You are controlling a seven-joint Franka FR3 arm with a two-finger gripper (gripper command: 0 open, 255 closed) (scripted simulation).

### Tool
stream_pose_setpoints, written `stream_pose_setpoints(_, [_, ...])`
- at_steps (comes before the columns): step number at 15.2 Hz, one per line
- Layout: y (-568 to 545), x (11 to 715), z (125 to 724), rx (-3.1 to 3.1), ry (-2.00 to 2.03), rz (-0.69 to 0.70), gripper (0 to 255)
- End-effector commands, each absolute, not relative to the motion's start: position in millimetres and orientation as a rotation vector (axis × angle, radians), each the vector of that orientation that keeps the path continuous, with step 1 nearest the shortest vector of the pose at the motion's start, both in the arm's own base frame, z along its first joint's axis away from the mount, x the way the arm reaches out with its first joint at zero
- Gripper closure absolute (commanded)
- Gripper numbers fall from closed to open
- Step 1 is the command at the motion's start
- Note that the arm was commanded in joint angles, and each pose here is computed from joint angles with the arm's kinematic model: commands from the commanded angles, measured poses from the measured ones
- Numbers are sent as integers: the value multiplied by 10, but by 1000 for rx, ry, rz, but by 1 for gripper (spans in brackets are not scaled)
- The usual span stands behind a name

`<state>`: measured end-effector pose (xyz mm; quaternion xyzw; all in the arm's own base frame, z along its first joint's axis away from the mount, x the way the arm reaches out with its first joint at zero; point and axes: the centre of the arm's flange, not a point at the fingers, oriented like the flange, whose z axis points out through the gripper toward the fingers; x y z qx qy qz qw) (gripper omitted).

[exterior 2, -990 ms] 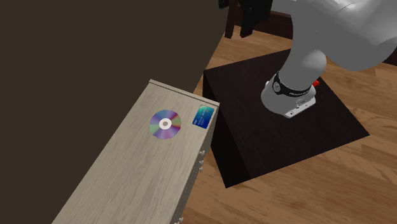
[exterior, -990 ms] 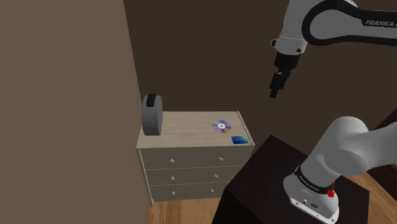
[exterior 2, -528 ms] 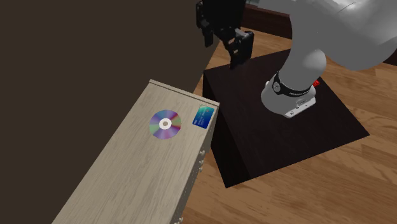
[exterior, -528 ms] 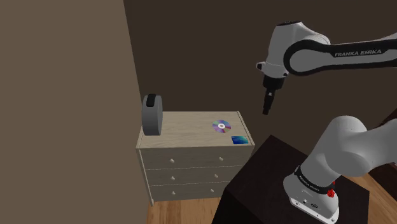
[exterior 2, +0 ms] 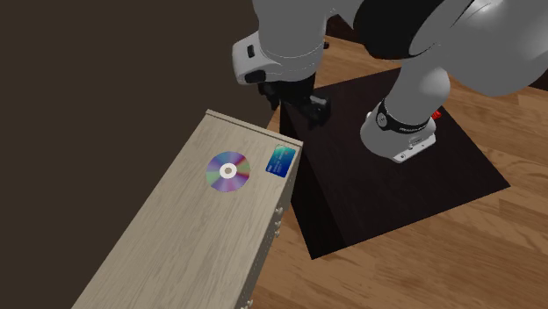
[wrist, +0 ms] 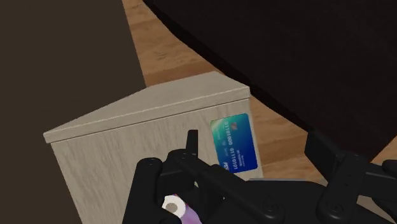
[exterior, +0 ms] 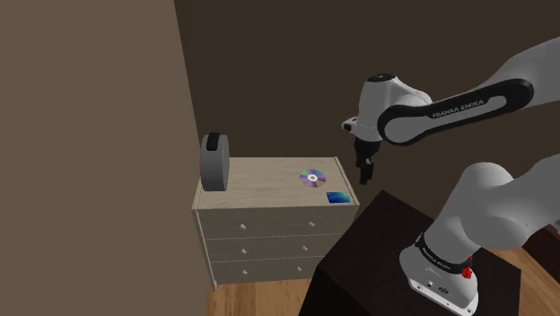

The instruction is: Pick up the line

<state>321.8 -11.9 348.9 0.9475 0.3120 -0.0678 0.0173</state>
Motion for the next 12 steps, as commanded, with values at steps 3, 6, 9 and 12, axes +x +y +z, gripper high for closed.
stream_pose_setpoints(3, [-79,3291,2973,2860,1194,-219,0])
stream_pose_setpoints(6, [-55,3313,2700,2820,1284,-224,0])
stream_pose_setpoints(9, [-55,3313,2542,2820,1284,-224,0])
stream_pose_setpoints(12, [-55,3313,2383,2820,1284,-224,0])
